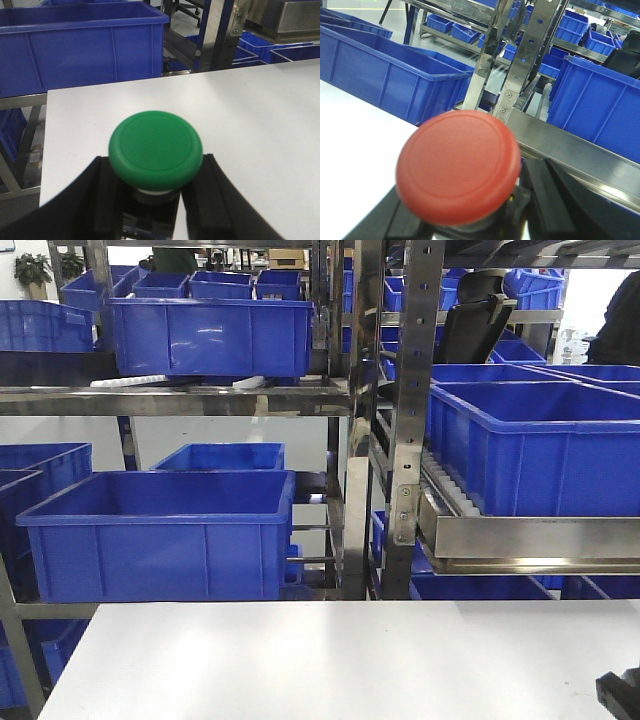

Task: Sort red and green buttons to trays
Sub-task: 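Hold both buttons while the base turns away from the table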

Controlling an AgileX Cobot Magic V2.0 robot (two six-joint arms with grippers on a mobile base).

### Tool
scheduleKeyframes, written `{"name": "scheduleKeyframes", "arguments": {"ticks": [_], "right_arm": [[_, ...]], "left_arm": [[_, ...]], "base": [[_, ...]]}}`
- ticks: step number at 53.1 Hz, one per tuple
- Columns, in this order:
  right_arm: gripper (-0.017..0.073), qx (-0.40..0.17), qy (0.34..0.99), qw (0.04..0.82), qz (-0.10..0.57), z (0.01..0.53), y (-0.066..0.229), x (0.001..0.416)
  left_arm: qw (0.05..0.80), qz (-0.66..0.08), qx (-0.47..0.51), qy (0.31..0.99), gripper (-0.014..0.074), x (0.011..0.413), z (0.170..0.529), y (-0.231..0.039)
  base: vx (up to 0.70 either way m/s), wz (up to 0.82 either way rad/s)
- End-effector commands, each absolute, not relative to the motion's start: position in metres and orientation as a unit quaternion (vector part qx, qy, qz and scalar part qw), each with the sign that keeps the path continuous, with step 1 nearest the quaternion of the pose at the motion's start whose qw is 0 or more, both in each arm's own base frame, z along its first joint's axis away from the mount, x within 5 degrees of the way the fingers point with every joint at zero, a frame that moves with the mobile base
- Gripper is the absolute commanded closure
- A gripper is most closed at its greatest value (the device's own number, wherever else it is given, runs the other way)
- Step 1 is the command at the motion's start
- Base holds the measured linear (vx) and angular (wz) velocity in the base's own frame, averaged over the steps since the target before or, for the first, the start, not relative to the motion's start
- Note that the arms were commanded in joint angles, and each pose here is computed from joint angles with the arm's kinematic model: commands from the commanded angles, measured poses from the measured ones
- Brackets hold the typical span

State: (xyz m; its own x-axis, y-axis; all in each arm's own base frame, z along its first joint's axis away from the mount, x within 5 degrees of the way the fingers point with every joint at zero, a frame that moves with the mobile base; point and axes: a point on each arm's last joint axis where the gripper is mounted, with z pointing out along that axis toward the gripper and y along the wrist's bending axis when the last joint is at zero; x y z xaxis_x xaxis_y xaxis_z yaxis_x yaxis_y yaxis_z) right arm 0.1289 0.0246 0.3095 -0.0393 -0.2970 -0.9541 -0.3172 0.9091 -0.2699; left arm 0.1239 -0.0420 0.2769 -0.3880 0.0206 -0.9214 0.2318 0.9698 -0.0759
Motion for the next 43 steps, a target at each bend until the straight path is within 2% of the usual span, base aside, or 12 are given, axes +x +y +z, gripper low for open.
{"name": "scheduleKeyframes", "arguments": {"ticks": [1, 26, 43], "right_arm": [[0.0569, -0.202, 0.711, 0.673, 0.001, 0.3208, 0.0228, 0.1292], [0.0569, -0.202, 0.711, 0.673, 0.001, 0.3208, 0.0228, 0.1292], [0.0569, -0.202, 0.711, 0.673, 0.000, 0.3208, 0.0227, 0.1293]], "left_arm": [[0.578, -0.122, 0.084, 0.803, 0.0599, 0.1251, 0.2915, -0.0470], [0.578, -0.122, 0.084, 0.803, 0.0599, 0.1251, 0.2915, -0.0470], [0.578, -0.122, 0.084, 0.803, 0.0599, 0.1251, 0.2915, -0.0470]], "base": [[0.00, 0.00], [0.00, 0.03], [0.01, 0.43]]}}
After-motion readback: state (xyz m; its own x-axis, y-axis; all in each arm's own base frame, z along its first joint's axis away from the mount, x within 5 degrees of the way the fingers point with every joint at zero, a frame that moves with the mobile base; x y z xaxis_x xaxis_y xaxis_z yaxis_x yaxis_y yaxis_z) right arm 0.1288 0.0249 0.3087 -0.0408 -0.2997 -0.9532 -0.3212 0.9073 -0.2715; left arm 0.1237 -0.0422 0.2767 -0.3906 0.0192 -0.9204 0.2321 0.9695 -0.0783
